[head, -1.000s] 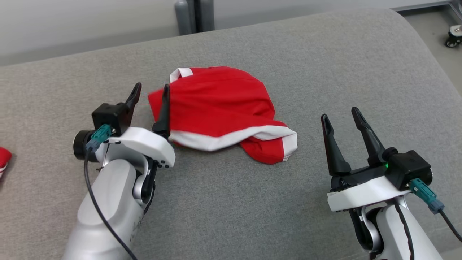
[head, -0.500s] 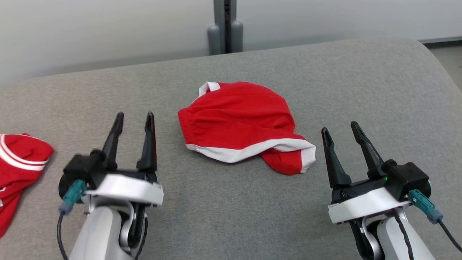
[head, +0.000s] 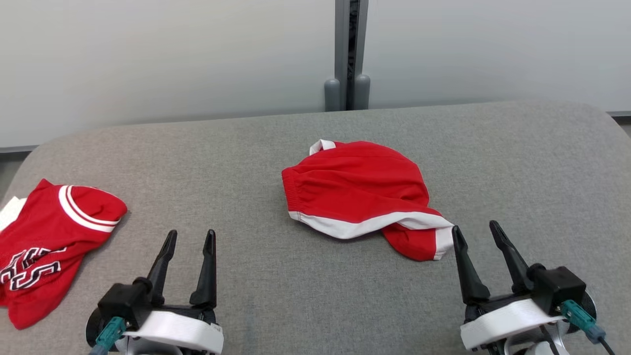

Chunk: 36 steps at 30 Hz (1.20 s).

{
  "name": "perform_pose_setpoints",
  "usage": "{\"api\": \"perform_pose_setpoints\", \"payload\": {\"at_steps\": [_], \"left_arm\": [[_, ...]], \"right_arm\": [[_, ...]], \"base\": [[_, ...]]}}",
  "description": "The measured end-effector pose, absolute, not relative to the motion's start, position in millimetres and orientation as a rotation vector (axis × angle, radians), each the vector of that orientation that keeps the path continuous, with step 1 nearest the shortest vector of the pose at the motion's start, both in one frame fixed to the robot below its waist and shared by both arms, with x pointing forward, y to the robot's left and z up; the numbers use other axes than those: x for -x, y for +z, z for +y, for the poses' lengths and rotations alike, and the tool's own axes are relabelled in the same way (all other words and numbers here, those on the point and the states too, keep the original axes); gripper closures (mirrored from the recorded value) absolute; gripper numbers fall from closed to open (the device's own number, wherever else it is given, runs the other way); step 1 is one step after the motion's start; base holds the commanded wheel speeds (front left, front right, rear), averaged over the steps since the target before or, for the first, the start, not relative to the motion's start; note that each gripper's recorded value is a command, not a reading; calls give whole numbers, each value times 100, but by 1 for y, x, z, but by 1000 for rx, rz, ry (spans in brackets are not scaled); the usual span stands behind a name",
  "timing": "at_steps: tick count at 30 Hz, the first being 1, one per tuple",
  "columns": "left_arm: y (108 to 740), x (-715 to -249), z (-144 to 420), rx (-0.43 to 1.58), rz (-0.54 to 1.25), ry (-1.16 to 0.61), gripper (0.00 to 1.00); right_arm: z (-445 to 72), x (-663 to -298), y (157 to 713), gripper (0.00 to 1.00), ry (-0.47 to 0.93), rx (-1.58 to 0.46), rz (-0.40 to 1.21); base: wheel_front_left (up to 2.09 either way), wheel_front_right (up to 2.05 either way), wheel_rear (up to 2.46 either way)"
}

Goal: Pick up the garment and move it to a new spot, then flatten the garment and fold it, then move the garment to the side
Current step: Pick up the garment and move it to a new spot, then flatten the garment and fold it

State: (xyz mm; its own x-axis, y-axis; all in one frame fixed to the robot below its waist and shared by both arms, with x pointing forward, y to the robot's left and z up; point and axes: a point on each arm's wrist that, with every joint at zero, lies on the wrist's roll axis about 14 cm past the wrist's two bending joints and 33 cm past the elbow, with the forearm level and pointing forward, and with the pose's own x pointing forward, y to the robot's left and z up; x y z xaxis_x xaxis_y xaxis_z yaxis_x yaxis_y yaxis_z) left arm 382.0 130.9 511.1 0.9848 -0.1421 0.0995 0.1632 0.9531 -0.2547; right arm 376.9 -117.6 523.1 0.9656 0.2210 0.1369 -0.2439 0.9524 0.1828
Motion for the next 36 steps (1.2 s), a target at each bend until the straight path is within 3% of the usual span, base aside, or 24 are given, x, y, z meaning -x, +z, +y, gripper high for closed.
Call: {"api": "perform_pose_setpoints", "payload": {"at_steps": [24, 36], "left_arm": [[496, -372, 128, 259, -30, -142, 0], [476, -409, 70, 109, 61, -343, 0]], "right_arm": [[-124, -370, 522, 0, 215, -210, -114], [-119, -379, 518, 0, 231, -208, -100]], "base": [[0, 0, 0], [0, 0, 0]]}}
